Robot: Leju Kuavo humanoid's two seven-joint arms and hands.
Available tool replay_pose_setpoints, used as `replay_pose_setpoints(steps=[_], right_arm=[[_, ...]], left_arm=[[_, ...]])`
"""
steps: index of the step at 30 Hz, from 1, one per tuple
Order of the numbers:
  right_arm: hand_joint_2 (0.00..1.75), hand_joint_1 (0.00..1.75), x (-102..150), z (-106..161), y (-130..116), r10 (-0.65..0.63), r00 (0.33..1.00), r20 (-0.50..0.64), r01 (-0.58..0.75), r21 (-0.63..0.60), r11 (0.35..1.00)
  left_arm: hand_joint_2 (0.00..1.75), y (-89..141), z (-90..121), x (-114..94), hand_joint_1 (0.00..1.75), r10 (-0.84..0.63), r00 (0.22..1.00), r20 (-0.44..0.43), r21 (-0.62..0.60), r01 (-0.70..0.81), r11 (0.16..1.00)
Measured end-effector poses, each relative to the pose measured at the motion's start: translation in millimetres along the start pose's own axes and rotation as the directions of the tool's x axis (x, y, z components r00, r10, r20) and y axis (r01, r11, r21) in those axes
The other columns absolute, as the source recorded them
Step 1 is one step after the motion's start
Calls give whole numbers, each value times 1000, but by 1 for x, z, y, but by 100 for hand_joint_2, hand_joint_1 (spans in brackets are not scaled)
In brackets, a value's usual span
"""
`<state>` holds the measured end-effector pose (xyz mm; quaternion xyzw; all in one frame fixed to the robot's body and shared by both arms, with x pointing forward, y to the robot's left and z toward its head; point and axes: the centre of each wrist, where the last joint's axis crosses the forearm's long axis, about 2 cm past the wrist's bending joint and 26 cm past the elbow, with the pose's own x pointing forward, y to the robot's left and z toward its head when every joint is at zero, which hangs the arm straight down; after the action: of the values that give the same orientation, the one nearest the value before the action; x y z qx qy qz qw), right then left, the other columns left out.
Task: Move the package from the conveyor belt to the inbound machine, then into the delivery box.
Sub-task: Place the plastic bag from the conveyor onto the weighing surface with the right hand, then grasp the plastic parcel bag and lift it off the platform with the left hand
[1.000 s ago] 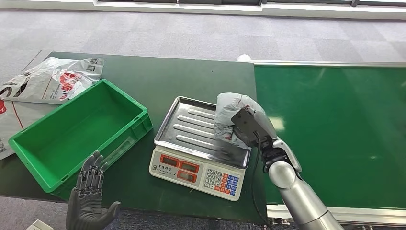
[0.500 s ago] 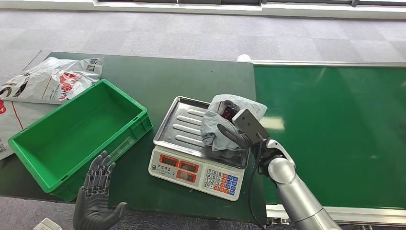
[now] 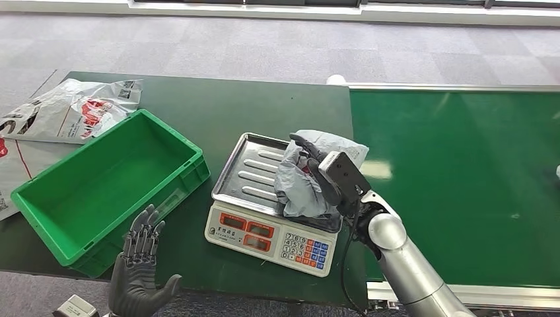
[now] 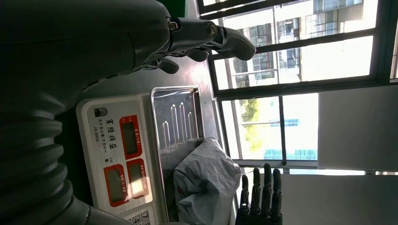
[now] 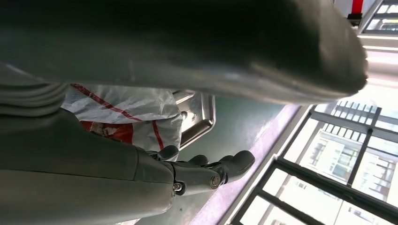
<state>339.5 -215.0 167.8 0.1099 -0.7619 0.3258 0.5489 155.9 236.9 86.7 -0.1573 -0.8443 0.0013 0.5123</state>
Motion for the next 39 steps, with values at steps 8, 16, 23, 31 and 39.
replay_pose_setpoints(steps=[8, 16, 23, 31, 39], right_arm=[[0, 0, 4, 1, 0, 65, 995, 82, -55, -119, 991], [0, 0, 39, 55, 17, 545, 805, 235, -151, -807, 571], [175, 0, 46, 104, 19, 525, 830, 190, -58, -906, 420], [175, 0, 47, 162, 28, 474, 878, 65, -74, -961, 268], [175, 0, 66, 158, 33, 537, 841, 63, -80, -968, 239]], left_arm=[[175, 0, -4, 0, 0, -83, 996, -43, 13, 84, 996], [175, -4, -58, 19, 0, -469, 881, -62, -73, 465, 882], [175, -13, -108, 26, 0, -594, 804, -16, -129, 588, 799], [175, -48, -188, 20, 0, -747, 665, 9, -246, 726, 642], [175, -104, -235, -2, 0, -809, 583, -74, -421, 717, 556]])
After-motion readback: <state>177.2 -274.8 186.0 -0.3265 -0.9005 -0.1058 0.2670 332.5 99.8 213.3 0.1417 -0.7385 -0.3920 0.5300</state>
